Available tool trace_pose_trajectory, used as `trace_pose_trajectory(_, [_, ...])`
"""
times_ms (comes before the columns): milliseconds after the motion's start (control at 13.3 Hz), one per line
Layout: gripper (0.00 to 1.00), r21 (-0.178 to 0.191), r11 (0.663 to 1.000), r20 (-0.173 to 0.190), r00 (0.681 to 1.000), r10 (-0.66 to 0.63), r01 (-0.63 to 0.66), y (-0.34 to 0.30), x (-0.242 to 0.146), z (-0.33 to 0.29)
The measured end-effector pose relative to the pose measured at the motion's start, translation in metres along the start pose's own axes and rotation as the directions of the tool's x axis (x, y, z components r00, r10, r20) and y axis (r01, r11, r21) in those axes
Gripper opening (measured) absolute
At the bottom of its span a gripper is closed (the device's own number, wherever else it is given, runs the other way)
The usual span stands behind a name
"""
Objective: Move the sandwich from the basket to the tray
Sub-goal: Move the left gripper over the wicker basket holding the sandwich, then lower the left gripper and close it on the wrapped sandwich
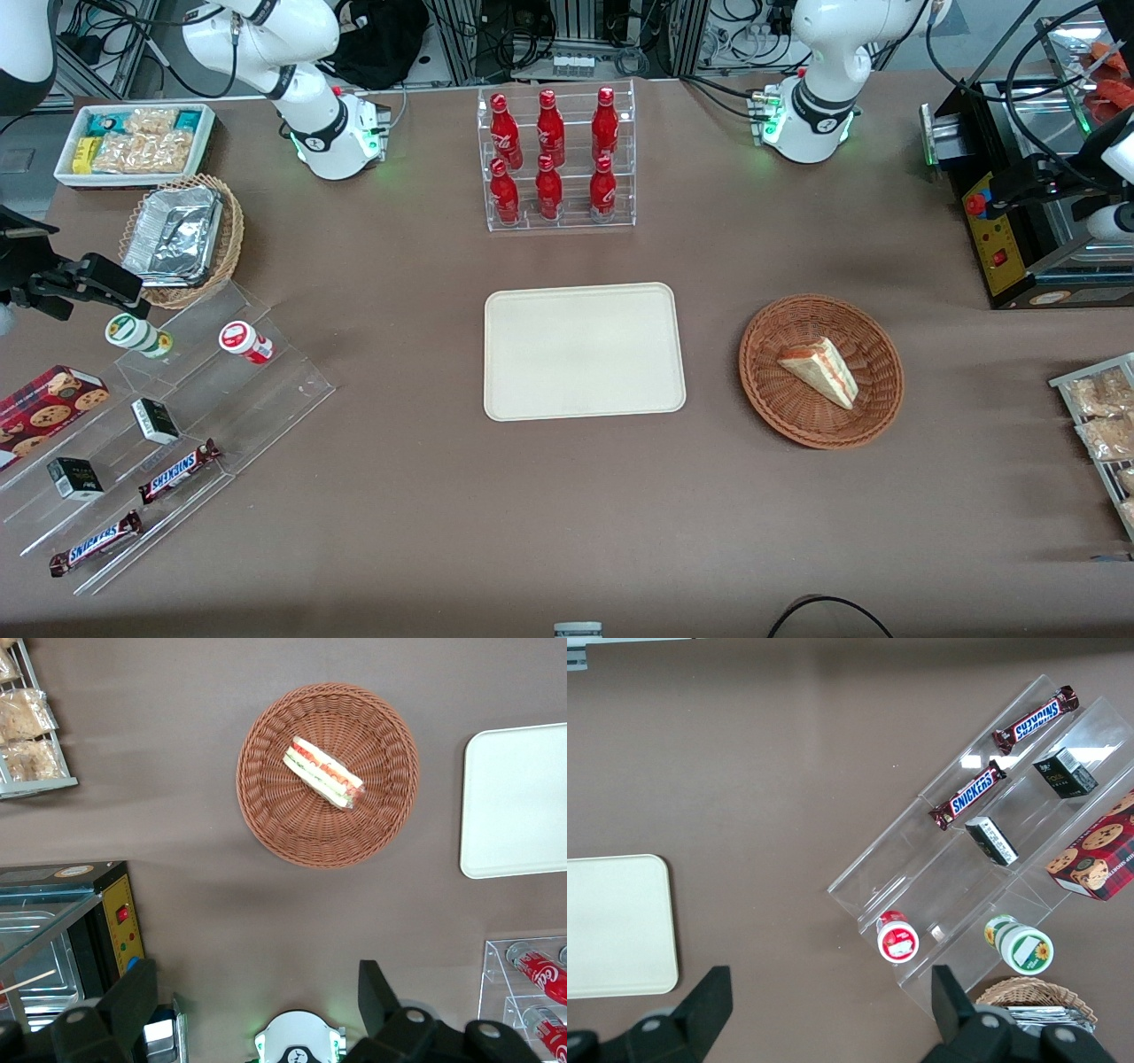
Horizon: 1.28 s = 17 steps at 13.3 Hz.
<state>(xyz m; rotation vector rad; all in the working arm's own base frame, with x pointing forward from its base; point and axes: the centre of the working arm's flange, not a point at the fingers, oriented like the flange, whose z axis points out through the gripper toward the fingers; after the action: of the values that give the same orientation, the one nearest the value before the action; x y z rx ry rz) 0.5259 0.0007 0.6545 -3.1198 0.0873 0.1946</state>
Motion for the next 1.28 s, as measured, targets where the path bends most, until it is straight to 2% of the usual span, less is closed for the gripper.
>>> trace_pose_trajectory(376, [1.0,-0.002,1.0,0.0,1.0,-0.003,0.003,-0.001,0.013,0.018])
trace_pose_trajectory(527, [1.0,-0.004,0.999,-0.007,0.999,-0.034,0.034,-0.001,0.033,0.056])
trace_pose_trajectory(753, [1.0,-0.01,0.996,-0.04,0.995,-0.088,0.088,0.009,0.06,0.143])
trace_pose_trajectory(1054, [1.0,-0.023,0.976,-0.054,0.974,-0.218,0.217,0.041,0.066,0.227])
trace_pose_trajectory(1280, [1.0,-0.027,0.935,-0.042,0.934,-0.355,0.354,0.073,0.066,0.268])
